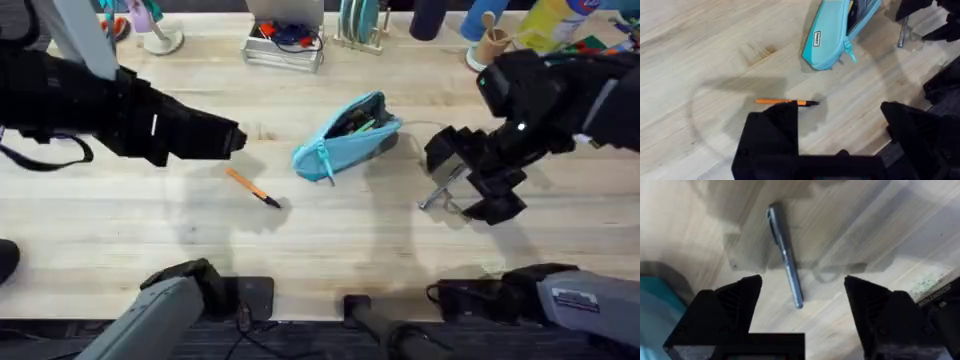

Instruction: Unzip the bag, pick up the pens from the table one at a time and place them inside, then zip the bag closed.

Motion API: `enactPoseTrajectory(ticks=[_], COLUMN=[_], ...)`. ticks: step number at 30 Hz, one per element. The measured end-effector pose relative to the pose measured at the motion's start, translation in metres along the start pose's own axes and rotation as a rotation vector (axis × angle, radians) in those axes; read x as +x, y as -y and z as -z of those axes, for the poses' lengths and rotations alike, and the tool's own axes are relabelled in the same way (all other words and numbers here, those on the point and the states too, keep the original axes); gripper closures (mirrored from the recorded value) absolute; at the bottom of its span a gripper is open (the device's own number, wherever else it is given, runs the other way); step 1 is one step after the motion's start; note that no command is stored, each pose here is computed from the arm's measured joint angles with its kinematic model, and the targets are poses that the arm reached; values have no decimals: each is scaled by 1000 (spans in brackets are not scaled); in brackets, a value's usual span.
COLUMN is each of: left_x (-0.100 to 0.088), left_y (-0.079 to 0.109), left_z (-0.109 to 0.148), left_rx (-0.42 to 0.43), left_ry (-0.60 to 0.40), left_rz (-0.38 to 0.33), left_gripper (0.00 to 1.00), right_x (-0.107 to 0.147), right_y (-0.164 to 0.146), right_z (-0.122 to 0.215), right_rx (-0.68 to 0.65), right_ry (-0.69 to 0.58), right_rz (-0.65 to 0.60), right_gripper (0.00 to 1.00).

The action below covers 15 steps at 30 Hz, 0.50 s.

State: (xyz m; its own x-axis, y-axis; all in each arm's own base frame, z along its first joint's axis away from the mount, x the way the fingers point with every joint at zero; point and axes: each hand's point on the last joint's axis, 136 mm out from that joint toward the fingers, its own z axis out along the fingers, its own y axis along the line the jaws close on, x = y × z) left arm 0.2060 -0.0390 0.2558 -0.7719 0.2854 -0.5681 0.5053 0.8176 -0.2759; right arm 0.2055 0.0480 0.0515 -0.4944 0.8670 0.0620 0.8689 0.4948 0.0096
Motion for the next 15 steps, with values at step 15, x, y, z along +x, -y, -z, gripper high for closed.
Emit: enactPoseTrajectory(ticks=[15], left_x=[-1], left_y=[-1], left_z=[0], left_rx=[-4], left_ry=[5], left_rz=[-5], left_gripper=[6], right_x=[-8], right_y=[11], right_z=[-16], right_rx=[42], right_ry=[47], right_rz=[9], right_gripper=[7])
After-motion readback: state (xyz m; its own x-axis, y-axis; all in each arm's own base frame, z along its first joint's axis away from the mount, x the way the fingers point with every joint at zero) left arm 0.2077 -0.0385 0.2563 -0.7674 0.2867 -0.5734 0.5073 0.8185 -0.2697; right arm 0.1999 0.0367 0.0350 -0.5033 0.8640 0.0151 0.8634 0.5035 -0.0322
